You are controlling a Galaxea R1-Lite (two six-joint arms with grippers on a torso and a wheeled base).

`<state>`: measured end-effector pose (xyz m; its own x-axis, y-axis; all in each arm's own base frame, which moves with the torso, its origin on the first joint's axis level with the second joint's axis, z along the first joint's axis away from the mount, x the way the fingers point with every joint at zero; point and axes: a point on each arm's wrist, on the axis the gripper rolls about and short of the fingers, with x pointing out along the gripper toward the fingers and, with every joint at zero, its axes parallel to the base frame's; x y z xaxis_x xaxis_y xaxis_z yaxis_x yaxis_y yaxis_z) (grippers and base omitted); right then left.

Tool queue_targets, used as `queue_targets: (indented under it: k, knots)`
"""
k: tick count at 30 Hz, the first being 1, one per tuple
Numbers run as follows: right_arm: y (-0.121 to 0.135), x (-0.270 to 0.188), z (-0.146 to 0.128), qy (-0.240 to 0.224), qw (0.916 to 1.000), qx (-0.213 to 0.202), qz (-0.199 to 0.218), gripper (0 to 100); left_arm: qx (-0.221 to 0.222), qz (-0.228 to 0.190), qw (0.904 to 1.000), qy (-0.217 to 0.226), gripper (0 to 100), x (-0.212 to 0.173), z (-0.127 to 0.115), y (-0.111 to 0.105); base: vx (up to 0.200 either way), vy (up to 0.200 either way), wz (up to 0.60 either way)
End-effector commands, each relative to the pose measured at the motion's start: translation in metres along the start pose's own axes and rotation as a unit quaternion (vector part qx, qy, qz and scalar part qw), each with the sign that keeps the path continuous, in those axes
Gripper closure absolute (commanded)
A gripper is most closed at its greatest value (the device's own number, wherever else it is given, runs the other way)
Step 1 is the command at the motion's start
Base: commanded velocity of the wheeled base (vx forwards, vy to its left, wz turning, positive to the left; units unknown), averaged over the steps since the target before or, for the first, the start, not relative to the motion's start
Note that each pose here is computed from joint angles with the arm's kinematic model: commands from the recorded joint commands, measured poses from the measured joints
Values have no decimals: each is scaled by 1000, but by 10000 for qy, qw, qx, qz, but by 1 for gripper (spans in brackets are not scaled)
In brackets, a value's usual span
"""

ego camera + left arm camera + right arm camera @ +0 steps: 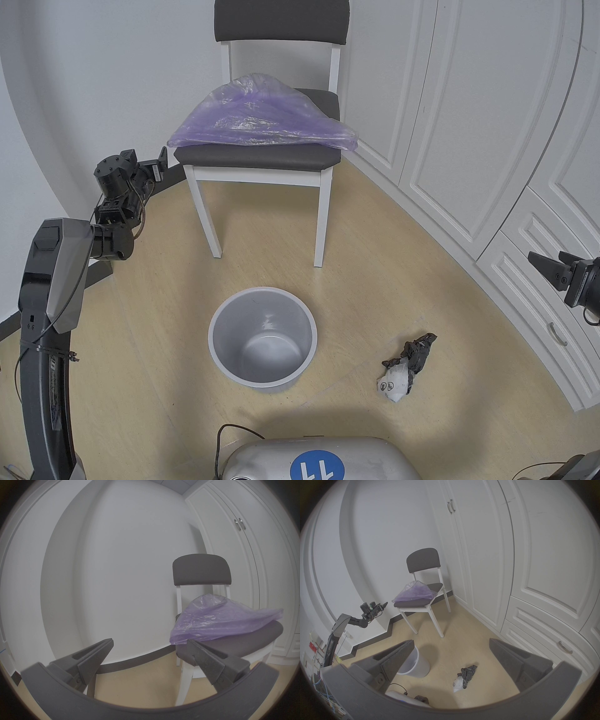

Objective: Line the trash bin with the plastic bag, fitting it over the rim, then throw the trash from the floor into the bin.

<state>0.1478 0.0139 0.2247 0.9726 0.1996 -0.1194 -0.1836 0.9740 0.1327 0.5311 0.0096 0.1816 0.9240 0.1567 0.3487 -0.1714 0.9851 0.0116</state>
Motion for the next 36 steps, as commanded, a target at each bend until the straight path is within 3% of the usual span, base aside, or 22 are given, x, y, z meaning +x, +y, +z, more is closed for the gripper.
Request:
queue_targets:
  k: [1,8,13,17,24,30,31,33,36]
  knots:
    - [0,0,0,-57,10000,-11,12,0,-10,-25,10000,61,0,-1,-15,-5,0,0,0]
    - [0,1,-1,-109,9999,-18,26,0,-94,-32,9999,-52,0,-1,-13,-6,0,0,0]
    - [0,0,-1,-146,9999,-23,38,0,-182,22,9991,-387,0,-2,-4,-10,0,0,0]
    - [1,-2,-1,-160,9999,-34,47,0,-265,189,9961,-822,0,-4,12,-15,0,0,0]
    - [1,-3,-1,-168,9998,-42,40,0,-288,173,9955,-890,0,-8,33,-15,0,0,0]
    - [0,-4,-7,-63,9999,-91,27,0,-172,-88,9998,-110,0,-41,54,-18,0,0,0]
    - [0,-3,-7,-18,9999,-131,14,0,-128,-296,9988,379,0,-62,61,-22,0,0,0]
    - [0,-2,-10,56,9998,-205,-1,0,-77,-719,9922,1013,0,-94,68,-23,0,0,0]
    - [-1,-2,-11,78,9996,-278,-18,0,-85,-1114,9828,1469,0,-129,72,-21,0,0,0]
